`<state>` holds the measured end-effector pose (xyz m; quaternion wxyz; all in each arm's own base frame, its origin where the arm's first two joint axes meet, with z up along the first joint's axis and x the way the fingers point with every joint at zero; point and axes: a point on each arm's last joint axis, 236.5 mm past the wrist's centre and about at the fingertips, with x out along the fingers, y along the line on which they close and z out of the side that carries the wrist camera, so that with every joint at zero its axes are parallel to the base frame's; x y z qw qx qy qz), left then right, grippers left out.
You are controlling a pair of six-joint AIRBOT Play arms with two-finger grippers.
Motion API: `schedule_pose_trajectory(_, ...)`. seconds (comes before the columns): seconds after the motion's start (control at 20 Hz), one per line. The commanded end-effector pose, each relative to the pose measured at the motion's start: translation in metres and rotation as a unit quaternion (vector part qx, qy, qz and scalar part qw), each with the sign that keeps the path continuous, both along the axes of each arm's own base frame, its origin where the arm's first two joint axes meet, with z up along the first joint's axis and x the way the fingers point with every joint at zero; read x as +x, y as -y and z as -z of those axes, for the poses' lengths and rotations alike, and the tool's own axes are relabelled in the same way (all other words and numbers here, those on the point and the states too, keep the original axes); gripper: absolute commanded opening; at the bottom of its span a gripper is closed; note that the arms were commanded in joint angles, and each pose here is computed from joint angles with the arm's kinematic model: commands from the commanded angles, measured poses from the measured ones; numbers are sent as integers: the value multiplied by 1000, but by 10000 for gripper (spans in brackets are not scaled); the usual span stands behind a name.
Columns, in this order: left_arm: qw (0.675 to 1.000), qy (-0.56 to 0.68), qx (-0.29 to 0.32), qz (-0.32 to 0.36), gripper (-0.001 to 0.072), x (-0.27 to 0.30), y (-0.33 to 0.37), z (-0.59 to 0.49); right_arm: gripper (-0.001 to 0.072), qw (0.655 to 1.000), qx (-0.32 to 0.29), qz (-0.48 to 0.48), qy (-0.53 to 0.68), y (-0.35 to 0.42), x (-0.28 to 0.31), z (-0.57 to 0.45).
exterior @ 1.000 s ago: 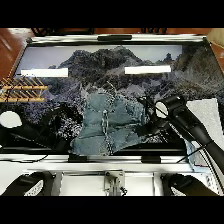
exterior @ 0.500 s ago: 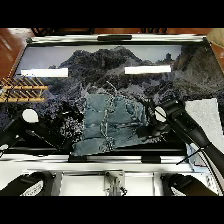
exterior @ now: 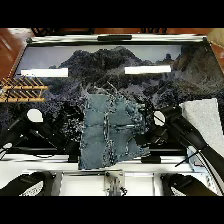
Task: Fold the shirts.
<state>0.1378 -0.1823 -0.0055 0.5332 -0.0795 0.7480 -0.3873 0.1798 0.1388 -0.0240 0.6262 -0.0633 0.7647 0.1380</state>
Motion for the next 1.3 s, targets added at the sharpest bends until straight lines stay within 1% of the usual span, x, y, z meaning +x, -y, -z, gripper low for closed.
schedule_pose_trajectory(0.0,1000,16,-25,11,715,14,1,-37,510,998,12,-21,60,-1,21,-35)
schedule_pose_trajectory(0.05,998,62,-9,-3,715,41,-10,-48,510,994,5,-15,109,7,43,-54)
schedule_pose_trajectory(0.1,991,126,12,-40,711,80,-22,-58,510,988,1,3,157,17,68,-73)
schedule_pose_trajectory(0.15,976,194,27,-93,643,125,-33,-70,510,978,8,34,206,26,98,-92)
schedule_pose_trajectory(0.2,951,264,33,-157,549,176,-44,-86,510,963,29,77,257,35,134,-110)
schedule_pose_trajectory(0.25,928,302,32,-213,545,218,-54,-100,510,948,54,124,287,45,166,-121)
schedule_pose_trajectory(0.3,916,316,32,-245,545,248,-61,-104,510,938,78,162,295,55,191,-122)
schedule_pose_trajectory(0.35,915,313,35,-251,546,271,-62,-96,510,933,102,191,289,61,211,-116)
schedule_pose_trajectory(0.45,930,261,39,-257,547,301,-57,-58,510,925,153,239,252,65,245,-89)
schedule_pose_trajectory(0.55,942,200,19,-269,548,323,-43,-19,510,923,178,269,210,62,264,-56)
schedule_pose_trajectory(0.65,947,155,-8,-281,547,341,-27,13,511,929,181,268,183,58,272,-21)
schedule_pose_trajectory(0.7,949,137,-18,-284,549,347,-21,28,604,931,181,266,170,56,274,-5)
schedule_pose_trajectory(0.75,951,128,-26,-282,579,352,-17,40,653,934,182,263,158,54,273,7)
schedule_pose_trajectory(0.8,952,123,-31,-278,645,355,-15,51,652,938,181,258,147,53,272,18)
schedule_pose_trajectory(0.9,955,122,-29,-270,651,360,-15,68,652,940,181,261,128,51,271,36)
schedule_pose_trajectory(1.05,959,126,-29,-254,650,361,-10,84,652,940,200,256,103,40,268,53)
schedule_pose_trajectory(1.25,960,160,-32,-227,649,366,6,91,652,949,199,226,90,24,262,68)
